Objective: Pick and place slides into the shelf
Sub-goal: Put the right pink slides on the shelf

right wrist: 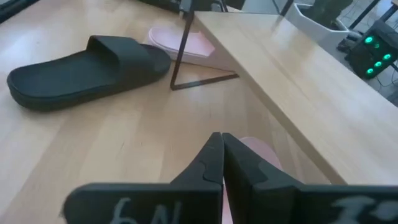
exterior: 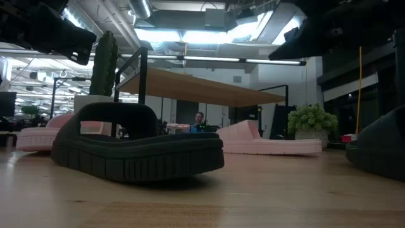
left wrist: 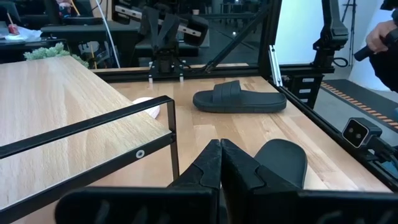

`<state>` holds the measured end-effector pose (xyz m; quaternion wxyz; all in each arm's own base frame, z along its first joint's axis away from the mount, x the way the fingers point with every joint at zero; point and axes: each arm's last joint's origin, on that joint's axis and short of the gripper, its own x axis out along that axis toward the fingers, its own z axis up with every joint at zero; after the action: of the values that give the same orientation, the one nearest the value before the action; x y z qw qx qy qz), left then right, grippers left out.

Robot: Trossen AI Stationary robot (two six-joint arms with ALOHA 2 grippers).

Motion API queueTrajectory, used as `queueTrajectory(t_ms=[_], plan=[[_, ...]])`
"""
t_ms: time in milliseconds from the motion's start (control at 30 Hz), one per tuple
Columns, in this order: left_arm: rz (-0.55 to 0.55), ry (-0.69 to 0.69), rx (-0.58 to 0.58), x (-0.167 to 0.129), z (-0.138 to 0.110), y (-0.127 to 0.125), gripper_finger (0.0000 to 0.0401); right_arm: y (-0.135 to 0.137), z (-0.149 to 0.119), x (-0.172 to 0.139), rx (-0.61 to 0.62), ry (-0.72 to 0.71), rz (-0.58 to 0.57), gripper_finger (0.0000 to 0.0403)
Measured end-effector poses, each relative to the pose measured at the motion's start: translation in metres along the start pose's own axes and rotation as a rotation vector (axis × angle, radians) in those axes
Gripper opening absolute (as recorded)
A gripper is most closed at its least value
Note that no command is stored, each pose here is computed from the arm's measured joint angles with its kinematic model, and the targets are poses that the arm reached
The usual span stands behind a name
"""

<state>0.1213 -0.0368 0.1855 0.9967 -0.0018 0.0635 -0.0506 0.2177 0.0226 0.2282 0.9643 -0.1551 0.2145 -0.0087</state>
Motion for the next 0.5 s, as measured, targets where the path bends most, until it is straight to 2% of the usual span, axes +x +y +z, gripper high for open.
queueTrajectory(t_ms=[267,400,500], plan=[[0.0,0.0,0.0,0.0,0.0,0.0,0.0,-0.002,0.018,0.013,-0.031,0.184,0.028,0.0003],[0.001,0.0,0.0,0.0,0.0,0.0,0.0,0.0,0.017,0.023,-0.051,0.238,0.039,0.0005],[0.001,0.001,0.0,0.0,0.0,0.0,0.0,0.001,0.011,0.029,-0.067,0.289,-0.009,0.0008]])
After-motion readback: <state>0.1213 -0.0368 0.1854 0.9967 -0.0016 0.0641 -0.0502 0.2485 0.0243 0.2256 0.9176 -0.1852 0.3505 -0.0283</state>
